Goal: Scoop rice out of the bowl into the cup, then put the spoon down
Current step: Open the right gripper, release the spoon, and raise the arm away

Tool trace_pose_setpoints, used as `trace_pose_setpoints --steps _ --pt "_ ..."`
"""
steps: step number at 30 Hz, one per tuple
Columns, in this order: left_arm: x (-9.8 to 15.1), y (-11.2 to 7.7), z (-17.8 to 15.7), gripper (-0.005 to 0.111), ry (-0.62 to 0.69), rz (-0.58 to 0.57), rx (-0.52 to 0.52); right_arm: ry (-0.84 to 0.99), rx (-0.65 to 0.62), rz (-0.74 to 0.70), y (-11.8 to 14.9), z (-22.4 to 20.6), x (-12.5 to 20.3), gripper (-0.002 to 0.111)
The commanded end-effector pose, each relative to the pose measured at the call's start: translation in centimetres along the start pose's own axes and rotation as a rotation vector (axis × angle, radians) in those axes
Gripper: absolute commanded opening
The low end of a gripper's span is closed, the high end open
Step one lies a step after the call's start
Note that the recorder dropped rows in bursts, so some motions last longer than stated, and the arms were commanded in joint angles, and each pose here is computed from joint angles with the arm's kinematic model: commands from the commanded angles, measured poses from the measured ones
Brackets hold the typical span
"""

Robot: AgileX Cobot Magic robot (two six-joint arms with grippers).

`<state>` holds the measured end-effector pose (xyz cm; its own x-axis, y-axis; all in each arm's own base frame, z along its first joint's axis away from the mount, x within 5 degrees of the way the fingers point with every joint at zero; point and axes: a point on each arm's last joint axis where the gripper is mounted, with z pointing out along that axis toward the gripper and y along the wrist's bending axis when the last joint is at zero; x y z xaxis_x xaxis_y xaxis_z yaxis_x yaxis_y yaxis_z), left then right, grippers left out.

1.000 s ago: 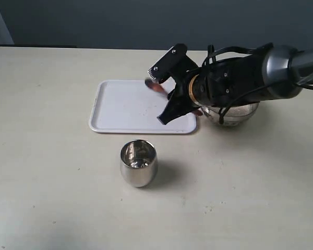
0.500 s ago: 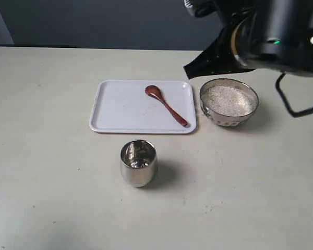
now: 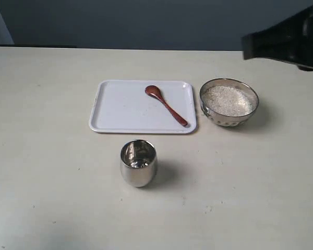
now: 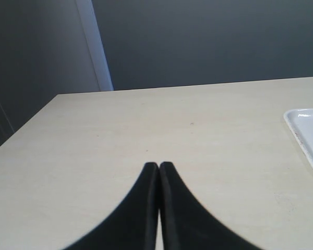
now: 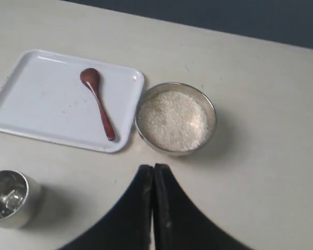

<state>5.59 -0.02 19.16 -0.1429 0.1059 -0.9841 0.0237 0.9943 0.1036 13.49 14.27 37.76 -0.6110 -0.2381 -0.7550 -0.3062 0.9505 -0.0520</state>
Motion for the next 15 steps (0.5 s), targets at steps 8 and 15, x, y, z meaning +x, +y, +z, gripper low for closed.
trace_pose_setpoints --steps 8,15 --pt "-0.2 0.0 -0.05 0.0 -0.018 0.001 0.003 0.038 0.028 0.055 -2.25 -2.29 0.89 0.0" --pt "-0.2 0.0 -0.05 0.0 -0.018 0.001 0.003 0.015 0.05 0.038 -2.45 -2.3 0.68 0.0"
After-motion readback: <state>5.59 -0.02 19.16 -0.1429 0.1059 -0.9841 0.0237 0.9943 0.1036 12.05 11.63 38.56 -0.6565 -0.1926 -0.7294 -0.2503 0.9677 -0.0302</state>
